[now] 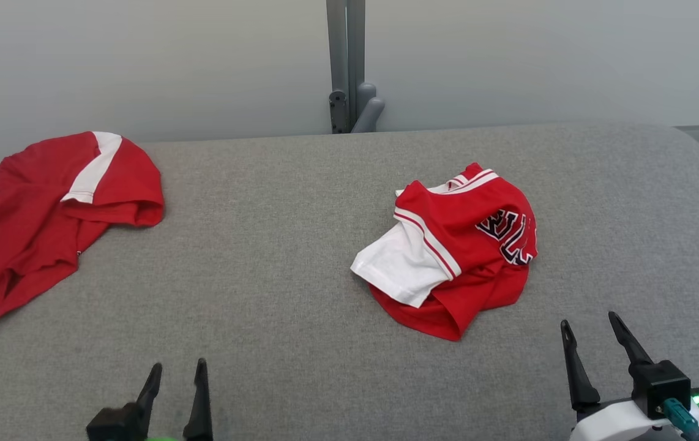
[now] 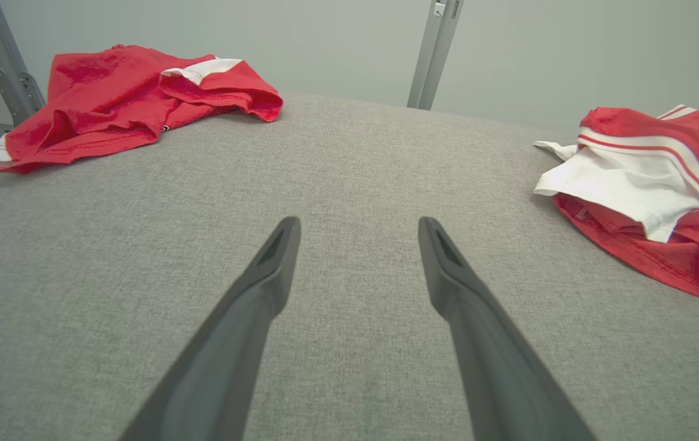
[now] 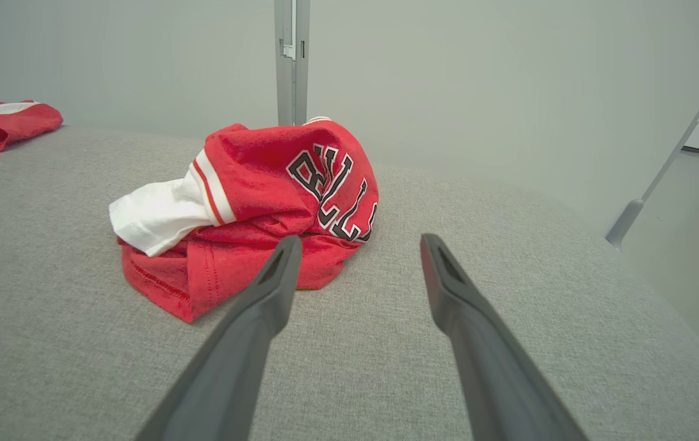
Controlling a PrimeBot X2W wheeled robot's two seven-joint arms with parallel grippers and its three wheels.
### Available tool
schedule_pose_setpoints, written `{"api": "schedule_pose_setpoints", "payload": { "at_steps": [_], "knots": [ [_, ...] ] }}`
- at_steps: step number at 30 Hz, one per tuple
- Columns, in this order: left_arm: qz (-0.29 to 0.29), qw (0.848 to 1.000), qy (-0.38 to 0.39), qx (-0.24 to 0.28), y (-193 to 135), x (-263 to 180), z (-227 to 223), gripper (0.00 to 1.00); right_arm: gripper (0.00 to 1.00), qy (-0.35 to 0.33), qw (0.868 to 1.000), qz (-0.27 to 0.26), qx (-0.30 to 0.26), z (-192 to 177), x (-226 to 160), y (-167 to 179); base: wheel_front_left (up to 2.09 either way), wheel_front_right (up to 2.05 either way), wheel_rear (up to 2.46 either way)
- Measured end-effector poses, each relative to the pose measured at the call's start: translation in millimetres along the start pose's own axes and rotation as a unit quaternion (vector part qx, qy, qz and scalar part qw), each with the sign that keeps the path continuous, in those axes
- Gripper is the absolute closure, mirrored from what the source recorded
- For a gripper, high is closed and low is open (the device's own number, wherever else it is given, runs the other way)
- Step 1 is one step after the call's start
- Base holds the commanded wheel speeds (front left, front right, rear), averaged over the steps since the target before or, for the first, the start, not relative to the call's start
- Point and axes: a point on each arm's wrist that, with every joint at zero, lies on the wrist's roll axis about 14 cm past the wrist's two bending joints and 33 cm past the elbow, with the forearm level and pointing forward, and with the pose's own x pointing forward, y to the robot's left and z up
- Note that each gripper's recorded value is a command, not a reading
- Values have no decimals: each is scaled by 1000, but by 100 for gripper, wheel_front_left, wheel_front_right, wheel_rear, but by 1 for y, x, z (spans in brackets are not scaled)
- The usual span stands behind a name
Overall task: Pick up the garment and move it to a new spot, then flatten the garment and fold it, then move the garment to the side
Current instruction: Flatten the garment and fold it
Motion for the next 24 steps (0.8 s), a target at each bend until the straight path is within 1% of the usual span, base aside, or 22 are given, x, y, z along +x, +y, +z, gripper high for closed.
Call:
{"api": "schedule_pose_setpoints", "payload": {
  "at_steps": [3, 6, 8, 11, 16, 19, 22, 24],
  "knots": [
    [-40, 999, -3, 0, -25, 24, 5, 0, 0, -2, 1000, 9, 0, 2, 9, 5, 0, 0, 0],
    [-100, 995, 1, 8, -63, 54, 10, 0, 0, -16, 1000, 24, 1, 10, 25, 15, 0, 0, 0],
    [-123, 992, 26, -13, -82, 72, 5, 0, 0, -21, 999, 34, 3, 13, 35, 21, 0, 0, 0],
    [-166, 981, 86, -43, -115, 94, -8, 0, 0, -20, 999, 32, 12, 12, 44, 19, 0, 0, 0],
    [-220, 957, 174, -71, -161, 114, -31, 0, 0, -11, 1000, 5, 27, 5, 44, 3, 0, 0, 0],
    [-231, 944, 221, -77, -173, 117, -52, 0, 0, 2, 999, -17, 30, -2, 37, -11, 0, 0, 0],
    [-223, 938, 261, -54, -164, 121, -76, 0, 0, 15, 999, -39, 32, -11, 30, -24, 0, 0, 0],
    [-218, 934, 276, -62, -163, 124, -86, 0, 0, 22, 998, -52, 32, -15, 26, -31, 0, 0, 0]
  ]
}}
